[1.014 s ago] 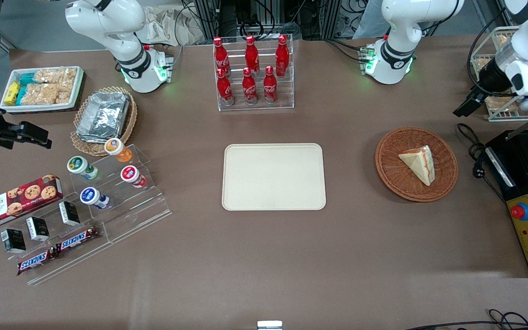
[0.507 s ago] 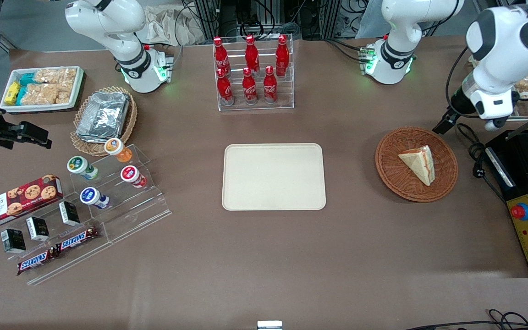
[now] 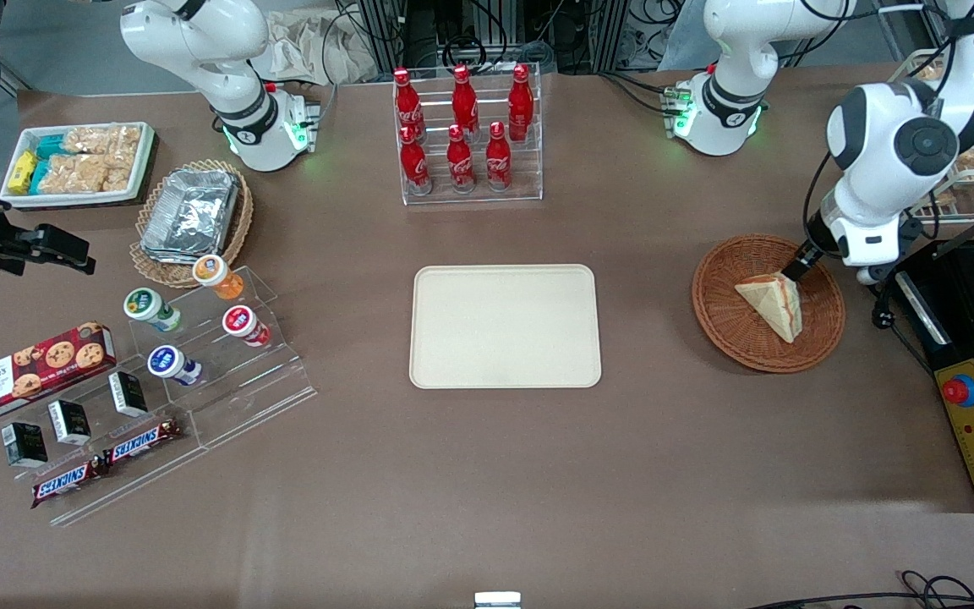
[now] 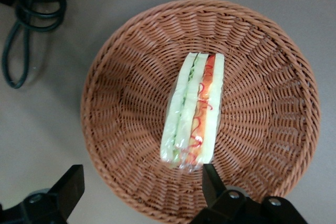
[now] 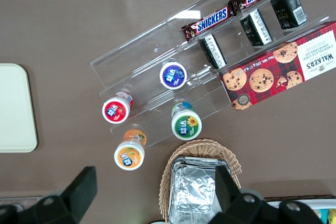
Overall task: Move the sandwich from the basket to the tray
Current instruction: 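Lower the left gripper onto the sandwich and close it on the wrapper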
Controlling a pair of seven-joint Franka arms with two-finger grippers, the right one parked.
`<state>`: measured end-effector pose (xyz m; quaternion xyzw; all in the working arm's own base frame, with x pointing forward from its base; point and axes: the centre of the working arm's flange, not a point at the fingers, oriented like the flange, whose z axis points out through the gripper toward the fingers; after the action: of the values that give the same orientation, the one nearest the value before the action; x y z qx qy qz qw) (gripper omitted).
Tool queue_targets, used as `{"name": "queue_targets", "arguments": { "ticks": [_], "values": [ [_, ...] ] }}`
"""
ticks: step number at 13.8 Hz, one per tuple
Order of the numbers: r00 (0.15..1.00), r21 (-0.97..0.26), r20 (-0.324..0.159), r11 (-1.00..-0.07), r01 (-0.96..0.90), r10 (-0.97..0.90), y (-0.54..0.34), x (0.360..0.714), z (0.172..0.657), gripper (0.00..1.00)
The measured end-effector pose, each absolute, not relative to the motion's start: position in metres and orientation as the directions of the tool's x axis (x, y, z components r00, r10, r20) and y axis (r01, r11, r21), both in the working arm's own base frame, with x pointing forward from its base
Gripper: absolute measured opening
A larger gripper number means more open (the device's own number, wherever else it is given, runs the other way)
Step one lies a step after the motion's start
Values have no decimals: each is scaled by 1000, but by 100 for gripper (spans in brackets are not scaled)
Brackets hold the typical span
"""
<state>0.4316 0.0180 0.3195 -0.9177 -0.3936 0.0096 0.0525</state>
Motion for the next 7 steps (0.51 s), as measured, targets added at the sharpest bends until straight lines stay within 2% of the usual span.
{"name": "queue_targets", "arguments": {
  "ticks": [7],
  "values": [
    [720, -105, 16, -715, 691, 693, 7, 439, 288, 100]
  ]
}}
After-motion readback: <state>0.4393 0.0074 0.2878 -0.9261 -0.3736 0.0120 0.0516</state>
